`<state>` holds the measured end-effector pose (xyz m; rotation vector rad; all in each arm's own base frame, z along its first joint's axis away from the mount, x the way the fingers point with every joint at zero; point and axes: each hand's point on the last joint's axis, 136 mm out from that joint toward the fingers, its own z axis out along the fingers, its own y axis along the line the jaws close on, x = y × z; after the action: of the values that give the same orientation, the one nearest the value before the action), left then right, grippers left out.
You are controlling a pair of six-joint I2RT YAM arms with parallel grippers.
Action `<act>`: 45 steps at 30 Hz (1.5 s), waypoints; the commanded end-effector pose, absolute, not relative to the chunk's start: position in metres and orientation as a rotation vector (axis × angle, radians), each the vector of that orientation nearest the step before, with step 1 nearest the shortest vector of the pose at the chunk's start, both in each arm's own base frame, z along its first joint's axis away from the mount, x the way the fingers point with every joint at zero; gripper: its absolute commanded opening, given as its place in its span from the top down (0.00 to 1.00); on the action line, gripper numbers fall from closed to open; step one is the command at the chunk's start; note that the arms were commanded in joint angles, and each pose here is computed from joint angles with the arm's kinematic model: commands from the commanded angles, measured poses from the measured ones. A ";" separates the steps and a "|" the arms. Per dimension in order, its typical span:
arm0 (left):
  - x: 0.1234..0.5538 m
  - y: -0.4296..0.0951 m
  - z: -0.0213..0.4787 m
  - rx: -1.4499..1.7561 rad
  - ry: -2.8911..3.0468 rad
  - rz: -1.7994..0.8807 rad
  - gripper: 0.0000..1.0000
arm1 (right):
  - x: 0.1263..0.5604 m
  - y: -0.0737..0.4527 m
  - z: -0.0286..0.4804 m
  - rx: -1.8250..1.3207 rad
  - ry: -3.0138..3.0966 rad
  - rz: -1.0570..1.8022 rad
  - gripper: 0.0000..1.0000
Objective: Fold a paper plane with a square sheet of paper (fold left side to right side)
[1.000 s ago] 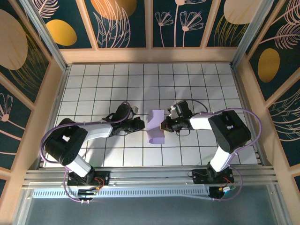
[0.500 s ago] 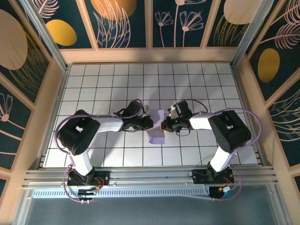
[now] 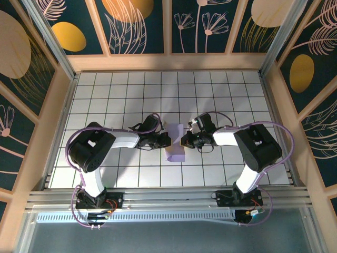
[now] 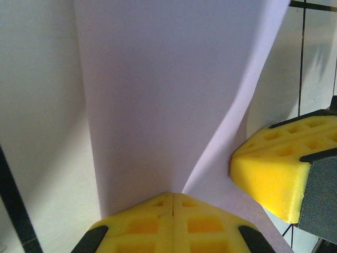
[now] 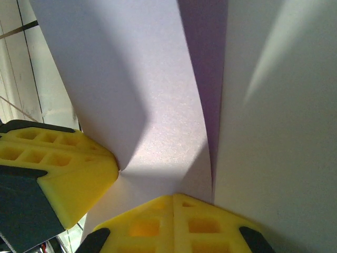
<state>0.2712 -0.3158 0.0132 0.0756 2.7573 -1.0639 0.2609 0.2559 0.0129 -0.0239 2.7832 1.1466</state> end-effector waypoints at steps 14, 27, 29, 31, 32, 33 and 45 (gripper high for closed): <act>0.258 -0.299 -0.015 0.072 2.871 -0.928 0.95 | 0.274 0.258 0.032 -0.026 2.743 1.082 0.97; 0.259 -0.301 -0.014 0.077 2.866 -0.935 0.95 | 0.306 0.291 0.060 -0.106 2.619 1.217 0.97; 0.259 -0.302 -0.014 0.081 2.865 -0.935 0.95 | 0.309 0.297 0.060 -0.114 2.614 1.234 0.97; 0.259 -0.302 -0.014 0.083 2.865 -0.934 0.95 | 0.310 0.302 0.058 -0.123 2.617 1.256 0.97; 0.259 -0.302 -0.013 0.088 2.862 -0.938 0.95 | 0.311 0.303 0.057 -0.122 2.619 1.262 0.97; 0.258 -0.302 -0.013 0.089 2.864 -0.936 0.95 | 0.311 0.304 0.054 -0.120 2.627 1.264 0.97; 0.255 -0.305 -0.011 0.103 2.862 -0.950 0.96 | 0.300 0.289 0.008 -0.028 2.778 1.146 0.97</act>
<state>0.2709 -0.3162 0.0132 0.1003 2.7614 -1.0521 0.3046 0.2923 0.0218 -0.0683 2.7199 1.1959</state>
